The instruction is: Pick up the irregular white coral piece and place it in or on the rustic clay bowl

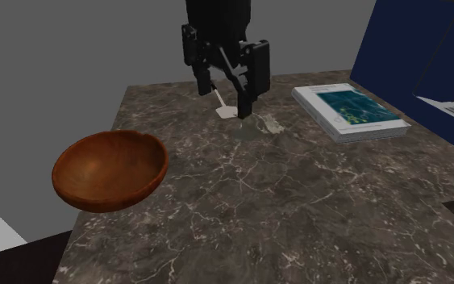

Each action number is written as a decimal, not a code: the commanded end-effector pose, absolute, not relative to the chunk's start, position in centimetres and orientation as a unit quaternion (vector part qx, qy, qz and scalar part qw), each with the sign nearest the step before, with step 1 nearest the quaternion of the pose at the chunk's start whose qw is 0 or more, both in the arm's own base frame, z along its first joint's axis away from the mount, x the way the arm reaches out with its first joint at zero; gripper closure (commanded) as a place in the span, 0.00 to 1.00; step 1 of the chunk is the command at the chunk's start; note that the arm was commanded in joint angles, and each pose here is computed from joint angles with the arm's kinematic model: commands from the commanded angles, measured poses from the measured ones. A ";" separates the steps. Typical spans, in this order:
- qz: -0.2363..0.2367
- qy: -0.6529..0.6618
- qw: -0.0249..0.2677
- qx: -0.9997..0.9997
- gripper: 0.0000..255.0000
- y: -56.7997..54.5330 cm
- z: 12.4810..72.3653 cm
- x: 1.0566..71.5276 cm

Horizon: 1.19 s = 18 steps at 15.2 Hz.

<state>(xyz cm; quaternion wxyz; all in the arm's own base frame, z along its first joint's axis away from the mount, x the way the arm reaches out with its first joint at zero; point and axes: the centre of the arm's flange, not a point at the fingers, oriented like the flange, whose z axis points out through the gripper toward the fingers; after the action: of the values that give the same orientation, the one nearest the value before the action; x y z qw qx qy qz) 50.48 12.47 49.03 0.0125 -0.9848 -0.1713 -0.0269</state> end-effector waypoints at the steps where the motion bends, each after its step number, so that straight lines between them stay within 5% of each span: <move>1: -0.022 -0.182 0.015 -0.983 0.00 13.8 47.3 52.4; 18: -0.009 -0.209 0.019 -0.978 0.00 17.8 39.2 56.6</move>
<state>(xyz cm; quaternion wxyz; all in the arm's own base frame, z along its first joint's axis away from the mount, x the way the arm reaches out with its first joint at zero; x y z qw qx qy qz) 56.66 17.77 39.24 0.0195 -0.9777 -0.2092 -0.0087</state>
